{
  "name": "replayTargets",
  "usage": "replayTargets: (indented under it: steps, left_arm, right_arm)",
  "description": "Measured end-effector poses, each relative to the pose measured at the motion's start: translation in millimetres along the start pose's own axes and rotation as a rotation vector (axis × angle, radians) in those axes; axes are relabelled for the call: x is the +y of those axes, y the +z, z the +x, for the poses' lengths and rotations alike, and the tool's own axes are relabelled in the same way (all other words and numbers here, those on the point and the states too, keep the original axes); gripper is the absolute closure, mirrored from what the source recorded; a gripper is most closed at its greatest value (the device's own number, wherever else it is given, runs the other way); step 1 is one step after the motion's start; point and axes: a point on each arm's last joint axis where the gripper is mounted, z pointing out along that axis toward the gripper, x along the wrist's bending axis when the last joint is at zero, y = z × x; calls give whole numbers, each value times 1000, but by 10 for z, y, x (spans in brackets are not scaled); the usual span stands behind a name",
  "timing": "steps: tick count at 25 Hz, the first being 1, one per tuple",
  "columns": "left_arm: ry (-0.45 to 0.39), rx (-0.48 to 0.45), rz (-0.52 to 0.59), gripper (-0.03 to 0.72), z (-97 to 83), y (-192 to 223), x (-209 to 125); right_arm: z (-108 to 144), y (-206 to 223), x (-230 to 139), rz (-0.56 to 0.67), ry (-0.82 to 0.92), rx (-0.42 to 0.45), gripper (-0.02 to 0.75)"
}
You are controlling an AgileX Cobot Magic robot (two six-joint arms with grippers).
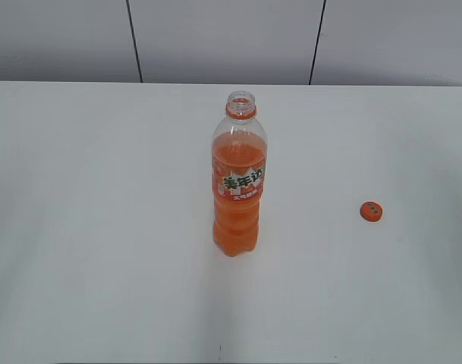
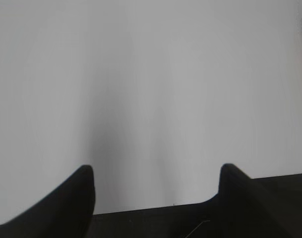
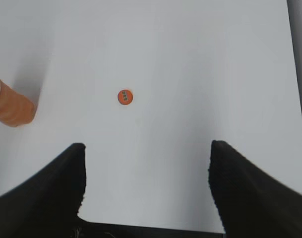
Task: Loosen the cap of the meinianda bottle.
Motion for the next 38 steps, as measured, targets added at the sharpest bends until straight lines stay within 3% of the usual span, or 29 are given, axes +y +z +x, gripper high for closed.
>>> replayTargets:
  steps: [10, 16, 29, 38]
  left_arm:
    - [-27, -53, -113, 209, -23, -96, -479]
    - [-36, -74, -158, 210, -34, -89, -686]
    - [-41, -79, -395, 210, -17, -204, -878]
    - [-26, -77, -412, 216, -15, -217, -897]
  right_arm:
    - [-9, 97, -930, 54, -7, -7, 160]
    - [-10, 102, -1318, 22, -8, -7, 160]
    - [-11, 87, -1861, -109, -10, -7, 160]
    - [-11, -35, -2031, -278, -16, -8, 160]
